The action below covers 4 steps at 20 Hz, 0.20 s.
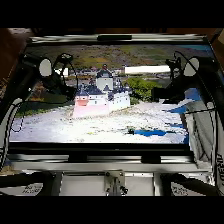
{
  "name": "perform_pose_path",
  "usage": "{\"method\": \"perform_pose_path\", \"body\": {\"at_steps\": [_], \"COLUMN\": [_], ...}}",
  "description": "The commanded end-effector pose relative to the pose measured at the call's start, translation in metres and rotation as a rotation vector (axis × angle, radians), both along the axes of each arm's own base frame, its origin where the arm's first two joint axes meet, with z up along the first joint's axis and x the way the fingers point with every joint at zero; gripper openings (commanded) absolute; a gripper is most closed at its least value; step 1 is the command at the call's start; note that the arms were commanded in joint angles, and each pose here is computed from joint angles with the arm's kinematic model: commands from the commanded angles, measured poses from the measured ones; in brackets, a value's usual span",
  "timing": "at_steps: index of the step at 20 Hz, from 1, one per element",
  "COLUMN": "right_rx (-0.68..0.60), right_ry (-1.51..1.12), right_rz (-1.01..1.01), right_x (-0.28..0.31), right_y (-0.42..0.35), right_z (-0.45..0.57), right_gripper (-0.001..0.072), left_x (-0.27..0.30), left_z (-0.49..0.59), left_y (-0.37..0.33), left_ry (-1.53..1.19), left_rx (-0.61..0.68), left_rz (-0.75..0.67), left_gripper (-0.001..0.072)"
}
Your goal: Fold the shirts.
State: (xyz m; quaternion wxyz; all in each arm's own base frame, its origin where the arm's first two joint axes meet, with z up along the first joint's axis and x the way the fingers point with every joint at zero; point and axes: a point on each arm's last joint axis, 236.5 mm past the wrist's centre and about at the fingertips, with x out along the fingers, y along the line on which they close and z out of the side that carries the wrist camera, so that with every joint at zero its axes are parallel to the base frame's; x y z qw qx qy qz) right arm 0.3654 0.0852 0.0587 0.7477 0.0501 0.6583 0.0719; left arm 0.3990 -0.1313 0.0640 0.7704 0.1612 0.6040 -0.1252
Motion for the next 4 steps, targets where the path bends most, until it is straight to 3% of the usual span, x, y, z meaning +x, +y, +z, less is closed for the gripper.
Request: {"method": "perform_pose_path", "body": {"at_steps": [1,4], "right_rx": [0.0,0.0], "right_ry": [0.001,0.001], "right_rz": [0.003,0.003], "right_x": [-0.0002,-0.0002], "right_y": [0.0012,0.0011], "right_z": [-0.0004,-0.0004], "right_gripper": [0.0624,0.0625], "left_x": [-0.0029,0.0011], "left_z": [-0.0066,0.0028], "left_y": [-0.0001,0.0038], "left_ry": [0.008,-0.026], "left_rx": [-0.007,-0.023], "left_rz": [-0.019,-0.007], "left_gripper": [0.072,0.072]}}
